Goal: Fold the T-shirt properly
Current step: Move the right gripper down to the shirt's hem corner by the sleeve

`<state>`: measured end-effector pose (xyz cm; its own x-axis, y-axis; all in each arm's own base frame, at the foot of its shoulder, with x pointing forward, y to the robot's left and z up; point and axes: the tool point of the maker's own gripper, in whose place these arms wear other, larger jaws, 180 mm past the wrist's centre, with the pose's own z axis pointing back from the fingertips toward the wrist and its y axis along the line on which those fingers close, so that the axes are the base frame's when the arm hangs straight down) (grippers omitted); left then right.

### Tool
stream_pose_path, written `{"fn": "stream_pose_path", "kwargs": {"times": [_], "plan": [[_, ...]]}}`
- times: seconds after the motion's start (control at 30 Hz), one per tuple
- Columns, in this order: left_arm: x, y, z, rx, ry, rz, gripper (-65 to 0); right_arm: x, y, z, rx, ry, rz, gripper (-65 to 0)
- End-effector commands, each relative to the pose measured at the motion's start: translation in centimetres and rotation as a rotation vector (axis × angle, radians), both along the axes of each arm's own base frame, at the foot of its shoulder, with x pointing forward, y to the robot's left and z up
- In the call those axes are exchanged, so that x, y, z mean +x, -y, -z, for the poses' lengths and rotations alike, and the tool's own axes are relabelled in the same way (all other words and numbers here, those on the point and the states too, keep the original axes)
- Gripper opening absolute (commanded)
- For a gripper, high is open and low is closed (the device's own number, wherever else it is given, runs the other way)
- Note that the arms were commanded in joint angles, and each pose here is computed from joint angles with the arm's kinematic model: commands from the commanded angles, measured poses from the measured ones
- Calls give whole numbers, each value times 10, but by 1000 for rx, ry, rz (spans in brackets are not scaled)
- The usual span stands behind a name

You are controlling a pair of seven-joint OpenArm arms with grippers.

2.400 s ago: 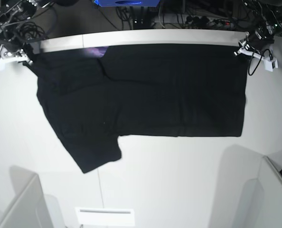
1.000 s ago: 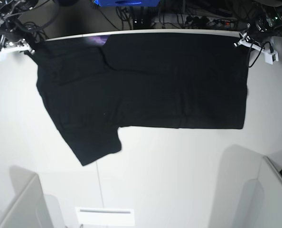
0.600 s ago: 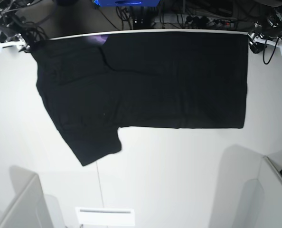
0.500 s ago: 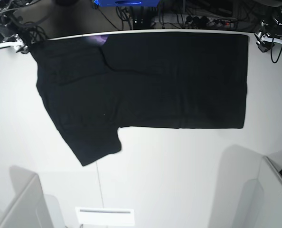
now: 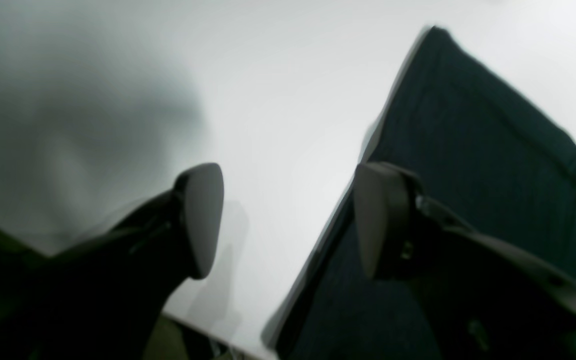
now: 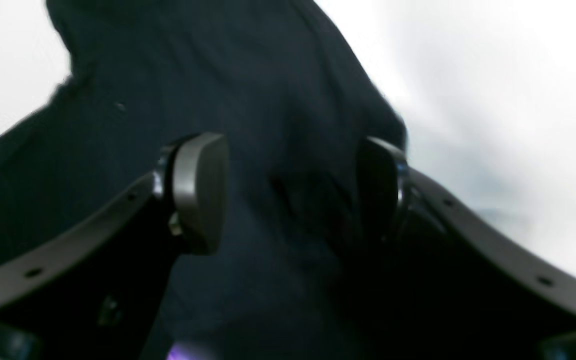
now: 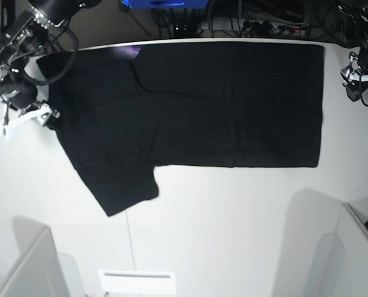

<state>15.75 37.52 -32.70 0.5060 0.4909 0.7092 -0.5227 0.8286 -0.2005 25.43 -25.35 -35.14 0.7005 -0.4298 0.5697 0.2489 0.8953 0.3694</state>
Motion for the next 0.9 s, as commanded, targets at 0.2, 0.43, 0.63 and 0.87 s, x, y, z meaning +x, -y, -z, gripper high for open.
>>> {"fn": "stream_pose_path", "kwargs": {"times": [0.2,0.43,0.63,0.87], "plan": [[27,26,0,4,5,133,-258,82,-1,-20,5,139,-88,-267],[26,26,2,2,0,130,-563,141,-3,-12,-4,146,-163,-267],[26,25,2,0,-1,128,-650,177,-15,8,-1,100,-212,-264],[24,25,3,0,-6,126,-650,207,-27,36,-47,38,-257,-261]]}}
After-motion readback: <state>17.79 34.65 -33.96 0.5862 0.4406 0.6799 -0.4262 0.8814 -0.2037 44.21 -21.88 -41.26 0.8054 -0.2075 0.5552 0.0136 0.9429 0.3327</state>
